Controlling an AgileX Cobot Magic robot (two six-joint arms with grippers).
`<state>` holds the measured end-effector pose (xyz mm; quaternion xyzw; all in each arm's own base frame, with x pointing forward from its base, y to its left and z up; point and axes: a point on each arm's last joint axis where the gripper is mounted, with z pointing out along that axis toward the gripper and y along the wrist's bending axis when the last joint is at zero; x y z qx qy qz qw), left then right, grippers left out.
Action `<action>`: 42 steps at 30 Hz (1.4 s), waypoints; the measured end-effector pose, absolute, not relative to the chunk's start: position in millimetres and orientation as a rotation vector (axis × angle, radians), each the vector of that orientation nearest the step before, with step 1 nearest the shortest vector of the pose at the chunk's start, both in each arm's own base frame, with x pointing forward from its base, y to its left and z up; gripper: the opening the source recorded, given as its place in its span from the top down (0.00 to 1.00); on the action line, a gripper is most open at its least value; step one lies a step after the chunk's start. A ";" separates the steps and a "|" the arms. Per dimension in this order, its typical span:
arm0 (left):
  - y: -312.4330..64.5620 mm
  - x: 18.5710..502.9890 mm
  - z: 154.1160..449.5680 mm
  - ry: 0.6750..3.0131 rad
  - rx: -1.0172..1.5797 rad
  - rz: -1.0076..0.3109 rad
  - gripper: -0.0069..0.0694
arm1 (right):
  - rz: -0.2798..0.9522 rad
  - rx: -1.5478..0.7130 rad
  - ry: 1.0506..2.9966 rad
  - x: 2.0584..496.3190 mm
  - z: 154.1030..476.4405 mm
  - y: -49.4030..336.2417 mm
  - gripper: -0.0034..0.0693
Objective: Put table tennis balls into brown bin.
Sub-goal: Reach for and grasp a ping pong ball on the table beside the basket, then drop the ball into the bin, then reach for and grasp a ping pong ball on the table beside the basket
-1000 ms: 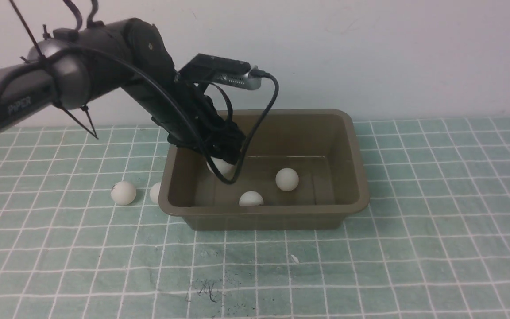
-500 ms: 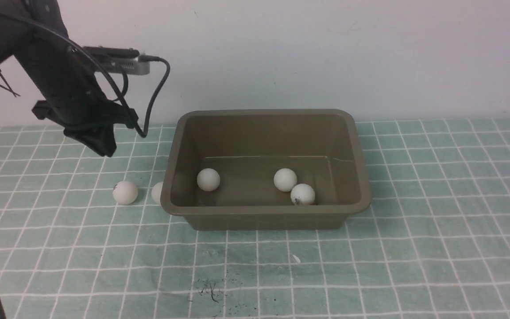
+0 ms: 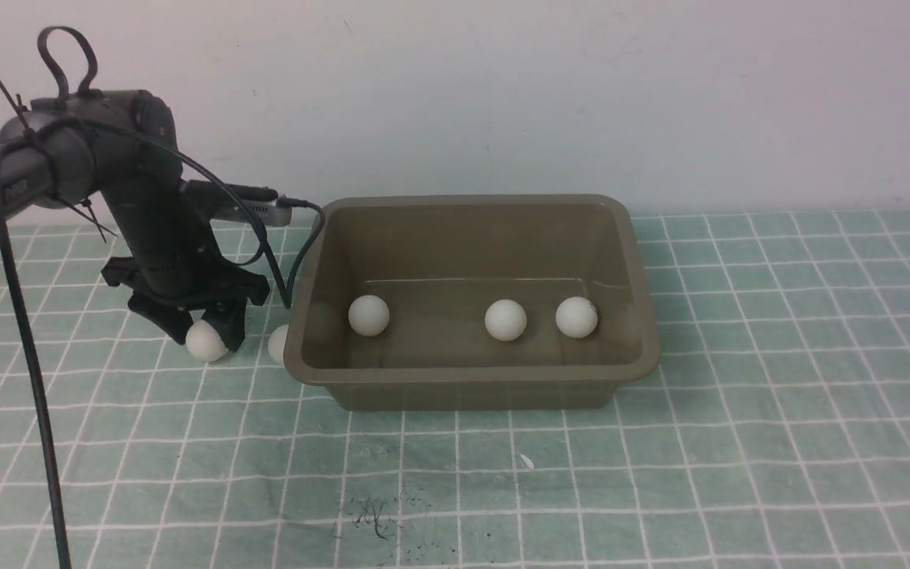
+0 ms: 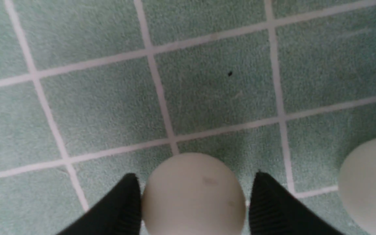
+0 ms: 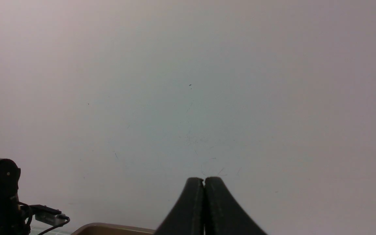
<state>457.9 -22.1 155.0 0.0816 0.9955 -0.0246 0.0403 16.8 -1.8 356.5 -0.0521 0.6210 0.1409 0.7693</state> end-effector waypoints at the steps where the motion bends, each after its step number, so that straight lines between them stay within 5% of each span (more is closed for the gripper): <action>1: -22.4 458.5 157.1 3.046 0.249 -0.079 0.46 | 0.306 -0.113 1.347 16.8 356.5 -1.8 0.97; 7: -25.8 464.6 212.2 2.948 0.239 -0.115 0.45 | 0.305 -0.113 1.347 16.8 356.5 -1.9 0.97; 12: -64.0 455.6 301.2 2.684 0.314 -0.373 0.45 | 0.305 -0.113 1.347 16.8 356.5 -1.9 0.97; 14: -86.0 450.4 310.4 2.643 0.421 -0.438 0.45 | 0.305 -0.113 1.347 16.8 356.5 -1.9 0.97; 19: -133.1 447.0 288.7 2.671 0.599 -0.460 0.41 | 0.305 -0.113 1.347 16.8 356.5 -1.9 0.97; 22: -137.0 448.2 280.9 2.710 0.591 -0.361 0.24 | 0.305 -0.113 1.347 16.8 356.5 -1.9 0.97; 24: -132.5 449.7 283.6 2.720 0.535 -0.325 0.23 | 0.305 -0.113 1.347 16.8 356.5 -1.9 0.97; 28: -90.9 459.4 296.1 2.731 0.261 -0.194 0.45 | 0.305 -0.113 1.348 16.9 356.4 -1.9 0.97; 31: -47.3 462.9 286.1 2.775 0.084 -0.167 0.79 | 0.305 -0.113 1.348 16.9 356.4 -1.9 0.97; 34: -31.5 458.2 261.4 2.857 0.074 -0.218 0.89 | 0.310 -0.111 1.350 16.9 356.3 -1.8 0.97; 38: -42.2 446.5 223.1 2.964 0.262 -0.304 0.88 | 0.316 -0.108 1.352 16.9 356.2 -1.7 0.97; 42: -56.8 445.0 204.9 2.991 0.363 -0.357 0.72 | 0.319 -0.106 1.352 16.8 356.1 -1.6 0.97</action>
